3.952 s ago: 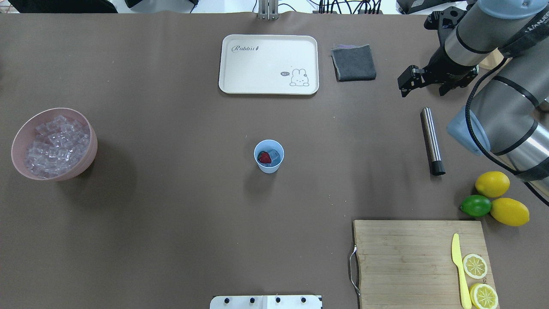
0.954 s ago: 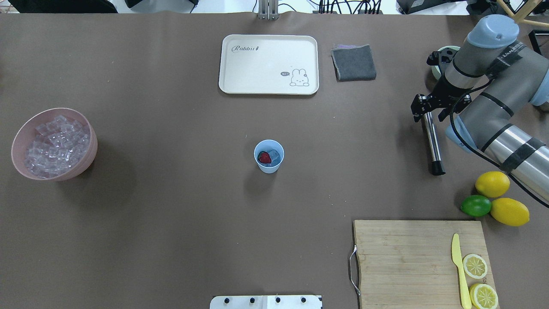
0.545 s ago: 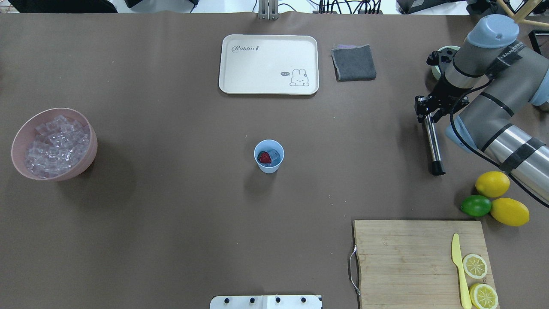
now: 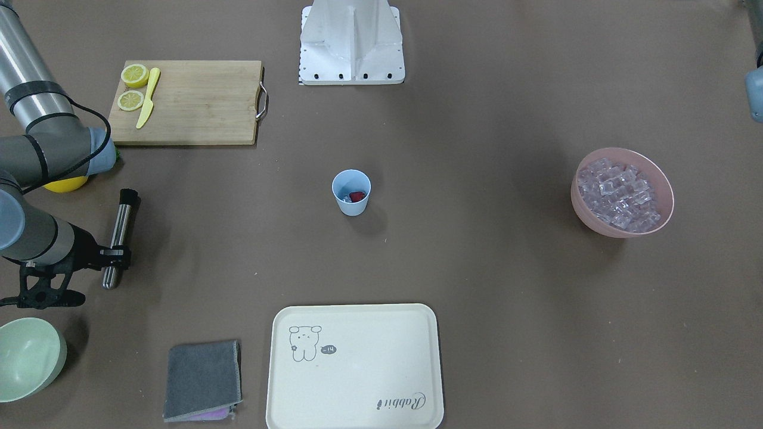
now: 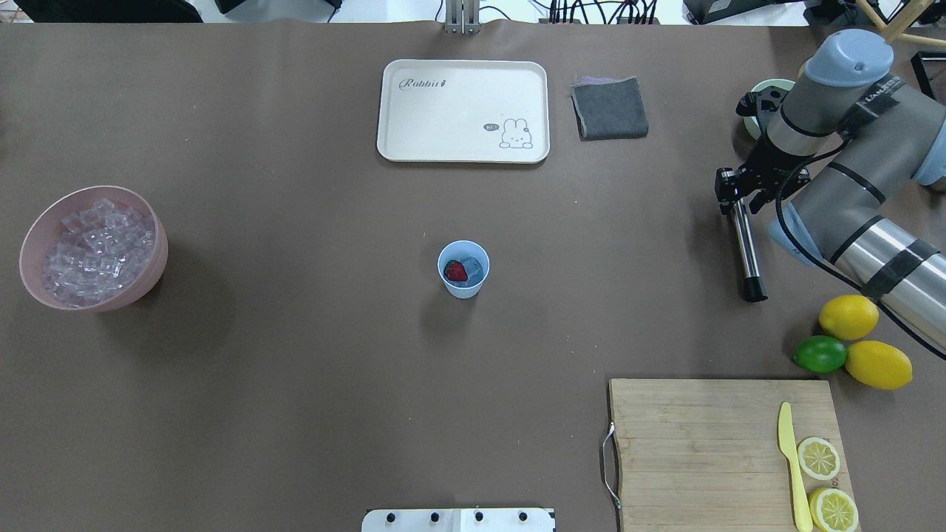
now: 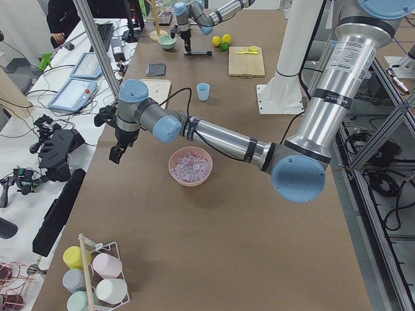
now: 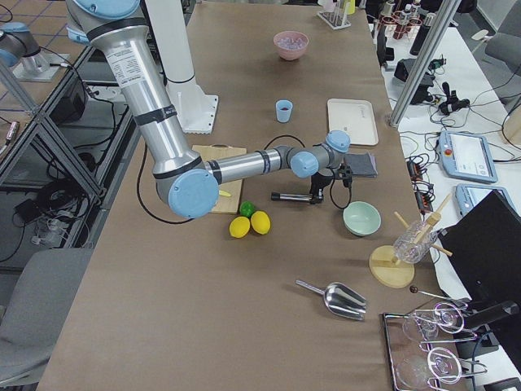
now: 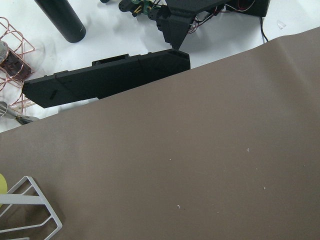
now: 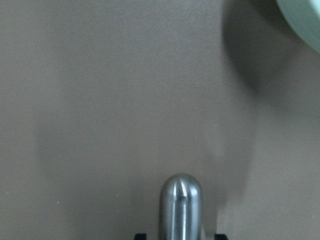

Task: Mash ice and strawberries in cup
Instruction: 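Lower the right gripper around the pestle top and close it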

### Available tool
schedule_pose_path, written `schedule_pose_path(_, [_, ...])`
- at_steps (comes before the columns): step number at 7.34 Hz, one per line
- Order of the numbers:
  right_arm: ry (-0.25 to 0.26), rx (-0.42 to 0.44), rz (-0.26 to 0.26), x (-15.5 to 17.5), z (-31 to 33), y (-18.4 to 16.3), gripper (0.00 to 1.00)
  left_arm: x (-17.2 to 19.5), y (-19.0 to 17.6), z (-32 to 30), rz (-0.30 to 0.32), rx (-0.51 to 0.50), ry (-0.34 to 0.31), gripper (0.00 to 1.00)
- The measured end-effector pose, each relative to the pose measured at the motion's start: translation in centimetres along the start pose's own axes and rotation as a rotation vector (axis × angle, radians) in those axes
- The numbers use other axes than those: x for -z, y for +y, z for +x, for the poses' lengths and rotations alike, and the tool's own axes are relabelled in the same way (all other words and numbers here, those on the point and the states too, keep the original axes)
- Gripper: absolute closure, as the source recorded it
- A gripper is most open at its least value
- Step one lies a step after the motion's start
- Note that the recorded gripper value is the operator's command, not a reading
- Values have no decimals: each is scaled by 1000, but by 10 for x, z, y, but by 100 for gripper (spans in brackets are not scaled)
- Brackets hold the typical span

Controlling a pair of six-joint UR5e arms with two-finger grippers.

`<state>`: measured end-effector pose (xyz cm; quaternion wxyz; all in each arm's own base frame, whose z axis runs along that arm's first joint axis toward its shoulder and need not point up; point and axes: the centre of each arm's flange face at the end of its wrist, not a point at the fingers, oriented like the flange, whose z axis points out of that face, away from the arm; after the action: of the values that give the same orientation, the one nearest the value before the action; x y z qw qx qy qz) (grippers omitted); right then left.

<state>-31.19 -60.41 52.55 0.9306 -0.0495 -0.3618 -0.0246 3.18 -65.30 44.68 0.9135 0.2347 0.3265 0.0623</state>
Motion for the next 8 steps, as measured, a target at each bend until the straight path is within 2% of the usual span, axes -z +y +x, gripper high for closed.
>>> schedule_pose_path(1, [2, -2, -3, -2, 1, 0, 64, 1, -2, 1, 2, -1, 0, 2])
schedule_pose_path(2, [2, -3, -4, -2, 2, 0, 89, 2, -4, 2, 4, -2, 1, 2])
schedule_pose_path(3, [2, -2, -4, -2, 1, 0, 100, 3, -6, 3, 4, -3, 1, 2])
schedule_pose_path(6, [5, 18, 11, 2, -4, -2, 100, 5, -9, 5, 9, -4, 0, 2])
schedule_pose_path(7, [-10, 21, 27, 16, -9, -6, 100, 6, -10, 5, 11, -4, 0, 2])
schedule_pose_path(8, [-39, 14, 54, 46, -12, -12, 100, 6, -10, 5, 9, -3, 1, 2])
